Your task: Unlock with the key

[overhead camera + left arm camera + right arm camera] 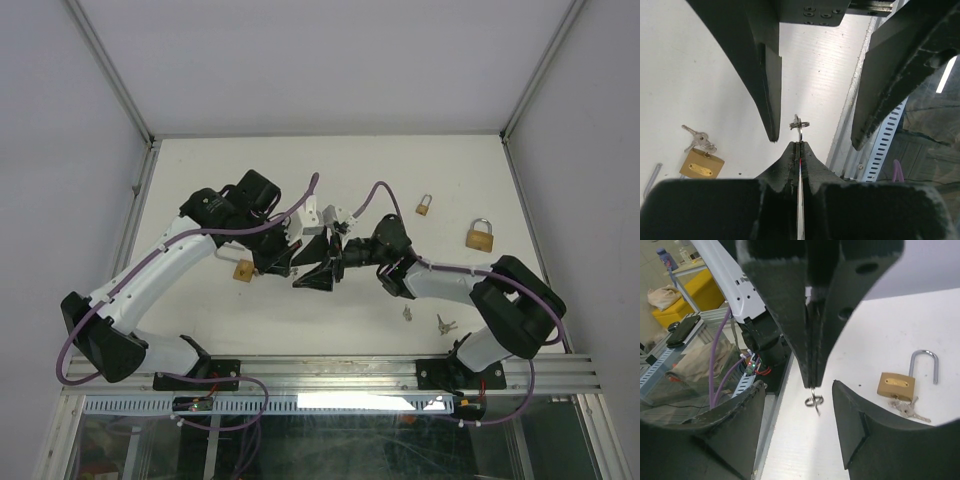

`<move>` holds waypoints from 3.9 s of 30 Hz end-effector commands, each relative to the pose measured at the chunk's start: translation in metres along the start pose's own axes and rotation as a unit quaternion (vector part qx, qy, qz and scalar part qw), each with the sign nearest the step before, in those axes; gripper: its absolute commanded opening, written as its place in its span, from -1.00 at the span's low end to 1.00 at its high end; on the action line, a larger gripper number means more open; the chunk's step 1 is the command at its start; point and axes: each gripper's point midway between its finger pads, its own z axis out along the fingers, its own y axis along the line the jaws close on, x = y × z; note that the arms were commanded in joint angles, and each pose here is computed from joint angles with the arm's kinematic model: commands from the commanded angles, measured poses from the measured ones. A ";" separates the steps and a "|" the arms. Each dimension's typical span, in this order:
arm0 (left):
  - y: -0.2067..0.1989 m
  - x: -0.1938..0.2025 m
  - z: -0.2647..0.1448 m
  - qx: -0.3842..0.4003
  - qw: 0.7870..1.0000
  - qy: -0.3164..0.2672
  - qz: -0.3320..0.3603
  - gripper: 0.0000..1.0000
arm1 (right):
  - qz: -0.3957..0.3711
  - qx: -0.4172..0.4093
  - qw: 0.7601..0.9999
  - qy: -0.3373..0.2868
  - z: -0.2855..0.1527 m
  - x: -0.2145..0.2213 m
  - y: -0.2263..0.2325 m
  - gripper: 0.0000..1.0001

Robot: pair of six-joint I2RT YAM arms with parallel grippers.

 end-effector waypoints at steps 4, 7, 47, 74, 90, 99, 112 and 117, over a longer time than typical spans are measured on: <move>-0.009 -0.018 -0.005 0.005 0.999 -0.036 0.036 -1.00 | -0.034 -0.024 0.999 -0.033 0.014 -0.029 0.009 -0.03; -0.010 -0.018 -0.005 0.006 0.999 -0.036 0.037 -1.00 | -0.040 -0.019 0.999 -0.021 0.012 -0.027 0.006 -0.22; -0.009 -0.024 -0.001 -0.005 0.998 -0.059 0.026 -0.47 | -0.029 -0.019 0.999 0.014 0.002 -0.034 0.008 -1.00; -0.016 -0.074 -0.052 -0.110 0.909 -0.389 0.104 -0.01 | 0.009 0.110 0.977 -0.185 -0.056 -0.108 0.023 -1.00; 0.247 -0.002 -0.054 -0.233 0.897 -0.201 -0.318 0.98 | 0.003 0.379 0.915 -0.135 -0.126 -0.100 -0.040 -1.00; 0.367 0.021 -0.006 -0.317 0.846 -0.139 -0.406 0.98 | -0.013 0.409 0.908 -0.091 -0.137 -0.082 -0.047 -1.00; 0.389 0.081 0.077 -0.326 0.840 -0.037 -0.432 0.90 | 0.005 0.421 0.905 -0.070 -0.140 -0.070 -0.053 -1.00; 0.371 0.102 0.088 -0.317 0.825 -0.010 -0.467 0.10 | 0.006 0.422 0.904 -0.068 -0.141 -0.071 -0.050 -1.00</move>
